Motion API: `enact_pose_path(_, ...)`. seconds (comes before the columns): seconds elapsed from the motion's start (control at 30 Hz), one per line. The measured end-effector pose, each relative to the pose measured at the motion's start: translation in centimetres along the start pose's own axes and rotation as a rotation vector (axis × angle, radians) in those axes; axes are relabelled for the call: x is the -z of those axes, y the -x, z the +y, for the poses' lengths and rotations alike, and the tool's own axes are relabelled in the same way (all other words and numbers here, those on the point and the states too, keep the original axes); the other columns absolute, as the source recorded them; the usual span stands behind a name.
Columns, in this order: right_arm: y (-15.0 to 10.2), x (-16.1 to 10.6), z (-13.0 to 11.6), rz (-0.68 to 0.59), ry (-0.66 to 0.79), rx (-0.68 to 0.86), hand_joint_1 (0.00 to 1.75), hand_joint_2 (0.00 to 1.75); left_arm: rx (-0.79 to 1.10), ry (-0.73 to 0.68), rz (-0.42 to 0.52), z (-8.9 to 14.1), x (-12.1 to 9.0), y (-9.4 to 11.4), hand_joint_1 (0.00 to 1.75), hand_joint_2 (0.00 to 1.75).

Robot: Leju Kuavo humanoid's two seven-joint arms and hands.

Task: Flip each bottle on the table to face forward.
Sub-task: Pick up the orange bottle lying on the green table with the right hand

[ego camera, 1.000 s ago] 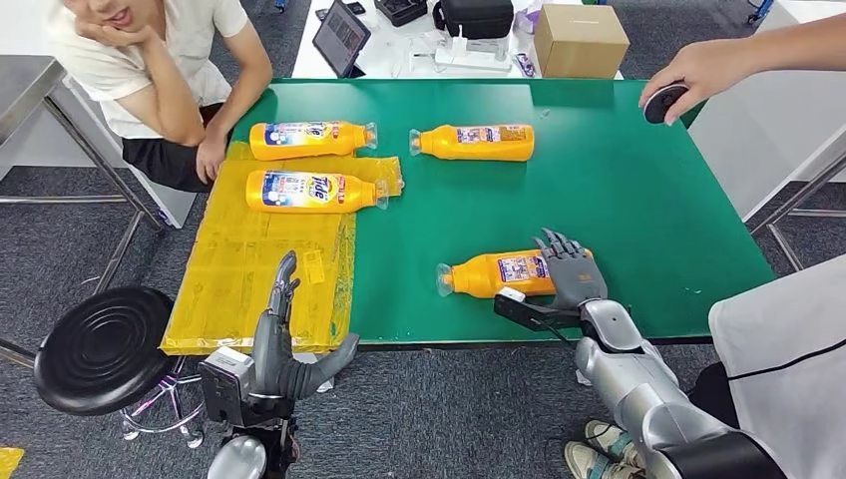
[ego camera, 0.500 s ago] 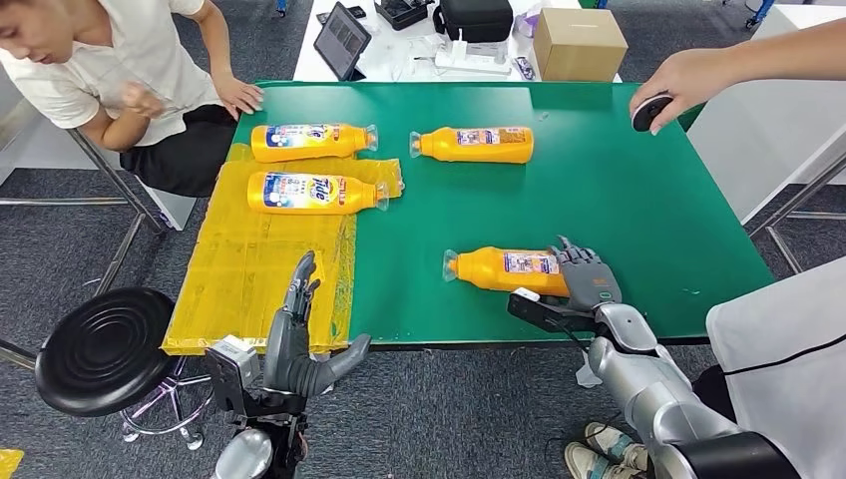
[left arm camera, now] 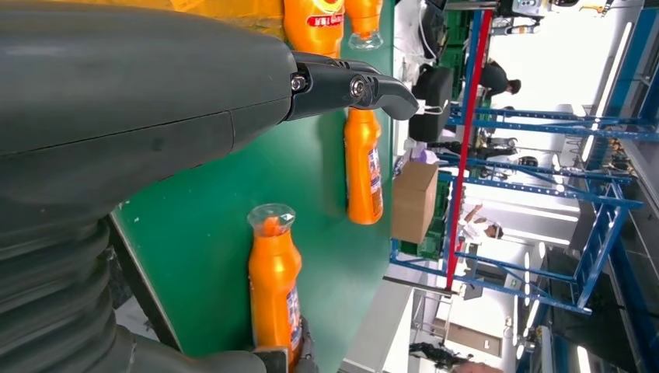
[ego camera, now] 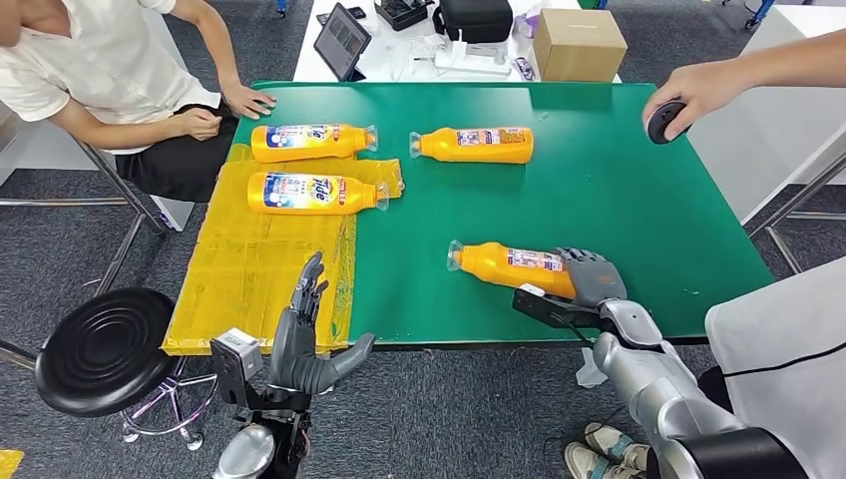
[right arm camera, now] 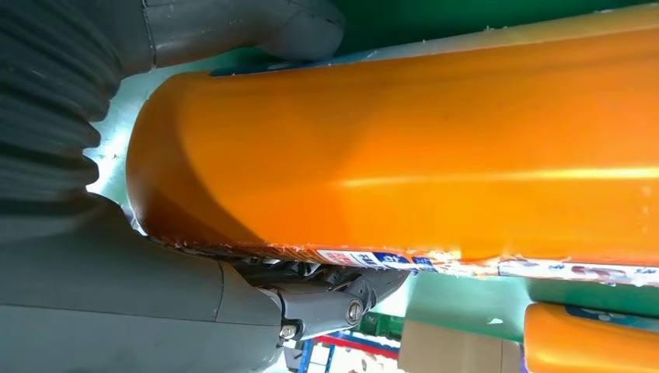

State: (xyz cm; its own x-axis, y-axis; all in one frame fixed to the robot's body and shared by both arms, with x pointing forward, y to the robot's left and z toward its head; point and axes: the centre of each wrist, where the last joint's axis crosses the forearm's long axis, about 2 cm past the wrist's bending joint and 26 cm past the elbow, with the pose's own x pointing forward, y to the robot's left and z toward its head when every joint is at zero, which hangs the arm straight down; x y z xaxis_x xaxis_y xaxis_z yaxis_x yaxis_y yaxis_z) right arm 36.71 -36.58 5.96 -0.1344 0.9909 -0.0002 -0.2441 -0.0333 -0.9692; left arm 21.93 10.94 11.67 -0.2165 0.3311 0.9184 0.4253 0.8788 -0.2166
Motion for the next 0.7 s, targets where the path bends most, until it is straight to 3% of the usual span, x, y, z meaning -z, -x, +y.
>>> enact_pose_path(0.13,0.2,-0.3,0.4,-0.024,0.003,0.090,1.75,1.75,0.018,-0.011,-0.012,0.0,0.0,0.1,0.00,1.75)
enact_pose_path(0.3,0.5,-1.2,1.8,-0.066,0.075,0.367,1.75,1.75,0.015,-0.026,-0.021,-0.1,-0.5,0.2,0.00,1.75)
enact_pose_path(0.5,0.1,-2.4,3.7,-0.134,0.178,0.609,1.75,1.75,-0.086,-0.012,0.100,-0.2,-0.8,1.1,0.00,1.75)
enact_pose_path(0.7,-1.1,-2.6,4.2,-0.166,0.219,0.721,1.75,1.75,-0.171,0.005,0.176,-0.3,-0.2,2.4,0.00,1.75)
